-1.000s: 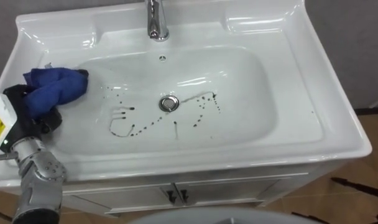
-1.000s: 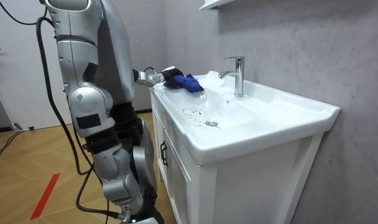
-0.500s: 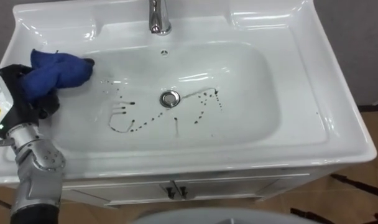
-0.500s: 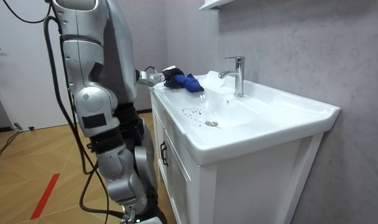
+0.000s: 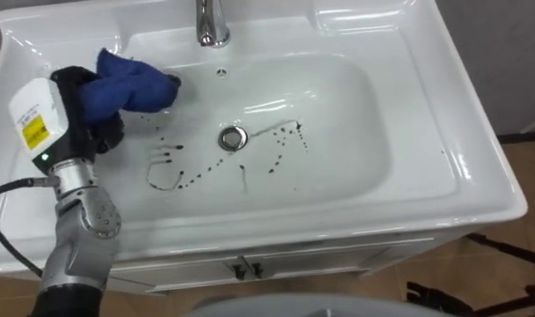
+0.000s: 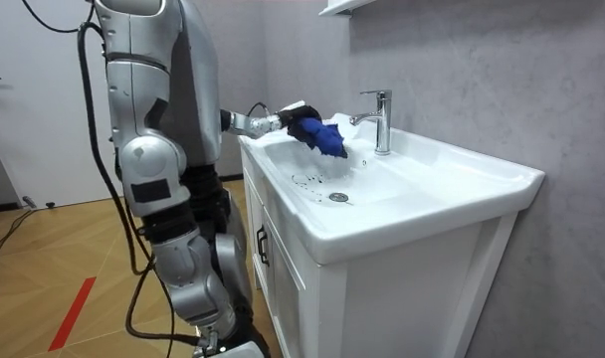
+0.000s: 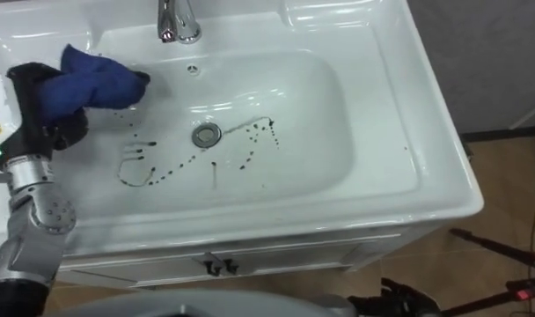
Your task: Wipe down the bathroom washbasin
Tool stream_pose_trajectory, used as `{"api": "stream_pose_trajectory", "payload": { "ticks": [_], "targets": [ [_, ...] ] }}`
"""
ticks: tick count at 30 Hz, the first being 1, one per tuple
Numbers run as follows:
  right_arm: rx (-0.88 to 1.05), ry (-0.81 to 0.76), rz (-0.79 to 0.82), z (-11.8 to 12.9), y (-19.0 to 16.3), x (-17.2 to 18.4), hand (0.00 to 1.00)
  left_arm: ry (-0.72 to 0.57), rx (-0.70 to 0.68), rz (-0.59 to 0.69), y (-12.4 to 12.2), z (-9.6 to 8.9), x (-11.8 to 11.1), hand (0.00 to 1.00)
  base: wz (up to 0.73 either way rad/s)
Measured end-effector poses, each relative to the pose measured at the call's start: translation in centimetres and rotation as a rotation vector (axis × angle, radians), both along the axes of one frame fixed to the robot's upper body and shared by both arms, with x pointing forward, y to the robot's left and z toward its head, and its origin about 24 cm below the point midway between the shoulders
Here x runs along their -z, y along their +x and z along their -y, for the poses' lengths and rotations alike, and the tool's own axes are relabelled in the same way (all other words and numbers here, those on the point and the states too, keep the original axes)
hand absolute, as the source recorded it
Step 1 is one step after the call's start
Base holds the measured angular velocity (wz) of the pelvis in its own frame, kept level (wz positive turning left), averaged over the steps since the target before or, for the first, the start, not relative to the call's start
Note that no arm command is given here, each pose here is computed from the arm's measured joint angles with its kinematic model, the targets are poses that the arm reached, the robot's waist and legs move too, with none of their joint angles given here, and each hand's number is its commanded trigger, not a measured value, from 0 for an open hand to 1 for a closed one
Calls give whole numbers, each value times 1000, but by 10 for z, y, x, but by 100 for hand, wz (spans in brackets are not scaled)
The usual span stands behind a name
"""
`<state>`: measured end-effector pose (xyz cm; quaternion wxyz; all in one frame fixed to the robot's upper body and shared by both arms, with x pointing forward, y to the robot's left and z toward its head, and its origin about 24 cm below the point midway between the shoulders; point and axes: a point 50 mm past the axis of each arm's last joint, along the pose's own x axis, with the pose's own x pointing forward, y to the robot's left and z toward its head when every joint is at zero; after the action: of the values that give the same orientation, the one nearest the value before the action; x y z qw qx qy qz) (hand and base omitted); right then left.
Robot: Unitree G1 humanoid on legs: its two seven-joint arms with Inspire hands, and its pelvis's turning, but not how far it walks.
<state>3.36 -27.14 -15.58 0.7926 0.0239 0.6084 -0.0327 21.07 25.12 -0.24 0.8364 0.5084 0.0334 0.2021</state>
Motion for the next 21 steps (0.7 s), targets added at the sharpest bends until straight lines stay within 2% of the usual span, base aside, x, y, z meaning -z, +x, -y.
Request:
{"api": "stream_pose_trajectory", "payload": {
  "ticks": [7,10,21],
  "targets": [
    [5,10,-23,-2,-3,1,0,78,59,-111,1,6,7,100,-1],
    [8,12,-29,-3,-3,1,0,127,74,-203,-6,4,18,100,0],
    [14,1,-54,2,-8,0,0,130,46,-421,-24,-6,45,100,-3]
  ]
}}
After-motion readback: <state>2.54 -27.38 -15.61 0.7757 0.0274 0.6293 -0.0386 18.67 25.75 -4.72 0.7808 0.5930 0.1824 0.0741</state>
